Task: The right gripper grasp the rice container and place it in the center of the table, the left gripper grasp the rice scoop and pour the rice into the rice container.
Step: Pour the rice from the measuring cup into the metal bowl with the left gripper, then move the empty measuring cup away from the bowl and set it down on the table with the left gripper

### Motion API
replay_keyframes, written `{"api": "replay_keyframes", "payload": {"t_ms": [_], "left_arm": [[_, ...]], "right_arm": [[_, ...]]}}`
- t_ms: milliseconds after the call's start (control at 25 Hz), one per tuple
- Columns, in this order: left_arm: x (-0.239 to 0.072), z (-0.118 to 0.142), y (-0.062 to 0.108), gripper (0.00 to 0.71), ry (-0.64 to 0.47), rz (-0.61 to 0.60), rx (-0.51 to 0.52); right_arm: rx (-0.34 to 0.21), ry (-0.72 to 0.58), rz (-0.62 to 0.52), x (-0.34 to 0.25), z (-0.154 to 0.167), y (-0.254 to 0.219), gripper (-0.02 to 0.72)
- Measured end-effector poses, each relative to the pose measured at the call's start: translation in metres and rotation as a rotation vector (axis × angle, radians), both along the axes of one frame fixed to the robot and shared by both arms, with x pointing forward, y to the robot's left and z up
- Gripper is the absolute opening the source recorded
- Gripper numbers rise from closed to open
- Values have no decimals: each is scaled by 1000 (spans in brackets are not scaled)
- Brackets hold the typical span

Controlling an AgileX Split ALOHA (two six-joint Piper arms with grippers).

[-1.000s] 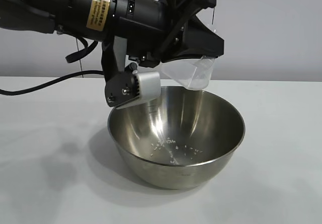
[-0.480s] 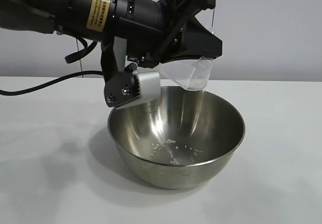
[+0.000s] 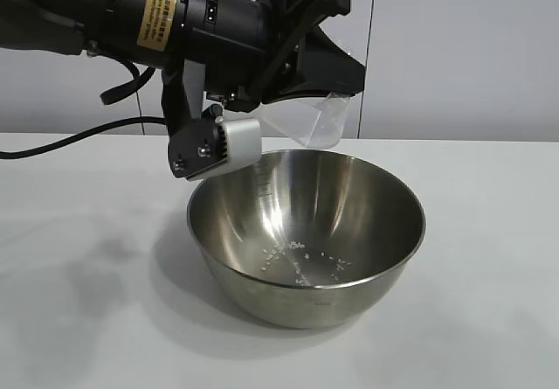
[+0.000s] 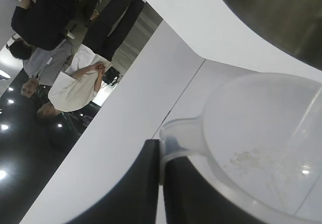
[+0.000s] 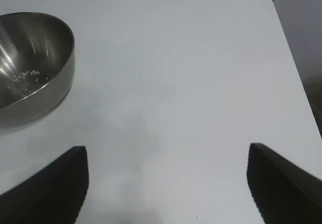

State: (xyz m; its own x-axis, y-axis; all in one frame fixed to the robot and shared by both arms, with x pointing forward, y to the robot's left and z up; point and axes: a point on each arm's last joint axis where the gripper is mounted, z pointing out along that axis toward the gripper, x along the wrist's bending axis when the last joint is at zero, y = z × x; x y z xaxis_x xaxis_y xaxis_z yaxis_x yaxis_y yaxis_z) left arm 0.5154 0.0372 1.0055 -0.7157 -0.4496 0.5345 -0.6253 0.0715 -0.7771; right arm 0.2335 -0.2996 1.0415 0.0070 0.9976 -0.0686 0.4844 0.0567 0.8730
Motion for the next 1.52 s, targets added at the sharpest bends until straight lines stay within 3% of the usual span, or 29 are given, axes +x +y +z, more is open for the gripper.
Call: {"api": "replay_keyframes", "payload": {"t_ms": [760,1080,1320,1520], "left_arm": [[0,4,-1,9,244,81,-133],[5,11,-1,9,474,198,-305],[8,20,-1,9,700,263,-509],[20,35,5,9,1002,366,-862]], "right_arm": [[0,1,0,0,0,0,588],[0,1,0,0,0,0,588],[0,0,0,0,0,0,588],[0,1,0,0,0,0,588]]}}
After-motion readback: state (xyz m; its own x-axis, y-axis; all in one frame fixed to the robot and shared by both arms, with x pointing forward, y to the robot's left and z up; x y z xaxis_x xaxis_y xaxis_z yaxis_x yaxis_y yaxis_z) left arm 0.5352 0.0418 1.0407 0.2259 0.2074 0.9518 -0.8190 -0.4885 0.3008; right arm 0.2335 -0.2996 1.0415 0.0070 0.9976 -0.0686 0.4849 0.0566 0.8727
